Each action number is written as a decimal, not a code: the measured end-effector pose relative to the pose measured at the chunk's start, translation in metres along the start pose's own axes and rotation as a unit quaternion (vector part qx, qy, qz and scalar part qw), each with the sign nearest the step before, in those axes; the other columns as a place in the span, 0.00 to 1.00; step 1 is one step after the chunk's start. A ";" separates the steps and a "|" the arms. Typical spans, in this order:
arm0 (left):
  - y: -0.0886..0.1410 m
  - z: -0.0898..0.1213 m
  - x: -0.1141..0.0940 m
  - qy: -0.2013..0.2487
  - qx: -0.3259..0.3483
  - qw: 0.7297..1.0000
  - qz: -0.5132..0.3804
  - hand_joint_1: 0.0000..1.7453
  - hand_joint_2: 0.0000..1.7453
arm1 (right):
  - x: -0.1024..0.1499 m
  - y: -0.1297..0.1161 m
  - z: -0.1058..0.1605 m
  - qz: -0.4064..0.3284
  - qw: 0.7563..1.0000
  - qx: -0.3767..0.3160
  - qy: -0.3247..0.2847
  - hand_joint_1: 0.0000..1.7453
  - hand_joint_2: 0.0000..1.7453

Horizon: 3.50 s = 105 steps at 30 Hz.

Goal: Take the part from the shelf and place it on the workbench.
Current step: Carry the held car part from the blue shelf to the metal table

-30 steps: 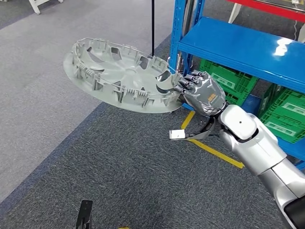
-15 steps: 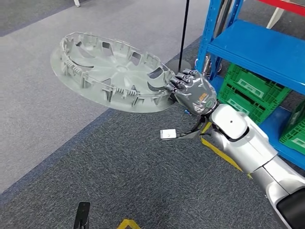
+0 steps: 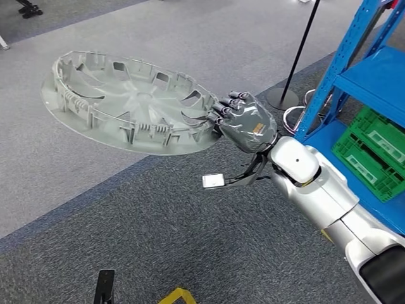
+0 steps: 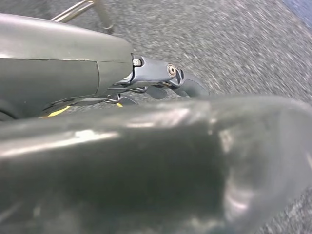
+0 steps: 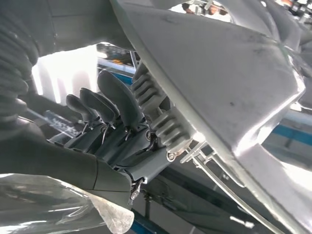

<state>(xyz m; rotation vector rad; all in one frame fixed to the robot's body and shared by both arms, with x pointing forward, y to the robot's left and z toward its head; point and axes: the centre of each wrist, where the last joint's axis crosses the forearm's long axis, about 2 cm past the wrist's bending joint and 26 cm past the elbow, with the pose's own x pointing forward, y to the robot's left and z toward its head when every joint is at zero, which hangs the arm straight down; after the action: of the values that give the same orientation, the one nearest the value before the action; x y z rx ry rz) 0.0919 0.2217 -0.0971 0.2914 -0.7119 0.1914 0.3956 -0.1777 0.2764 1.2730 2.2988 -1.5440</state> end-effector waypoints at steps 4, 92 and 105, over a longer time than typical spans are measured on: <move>0.001 0.002 -0.003 0.003 0.002 1.000 0.000 0.00 0.00 | 0.001 -0.001 -0.004 -0.003 1.000 -0.004 0.001 1.00 1.00; 0.005 0.007 -0.015 0.007 -0.001 1.000 0.017 0.00 0.00 | 0.047 0.000 -0.052 -0.051 0.996 -0.016 -0.066 1.00 1.00; 0.007 0.008 -0.017 0.010 0.000 1.000 0.017 0.00 0.00 | 0.049 0.000 -0.052 -0.053 0.996 -0.016 -0.067 1.00 1.00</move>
<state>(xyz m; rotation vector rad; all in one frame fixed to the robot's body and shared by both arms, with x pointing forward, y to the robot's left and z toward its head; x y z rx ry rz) 0.0722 0.2246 -0.1015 0.2778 -0.6982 0.2254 0.3826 -0.1076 0.2772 1.0216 2.3288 -1.5662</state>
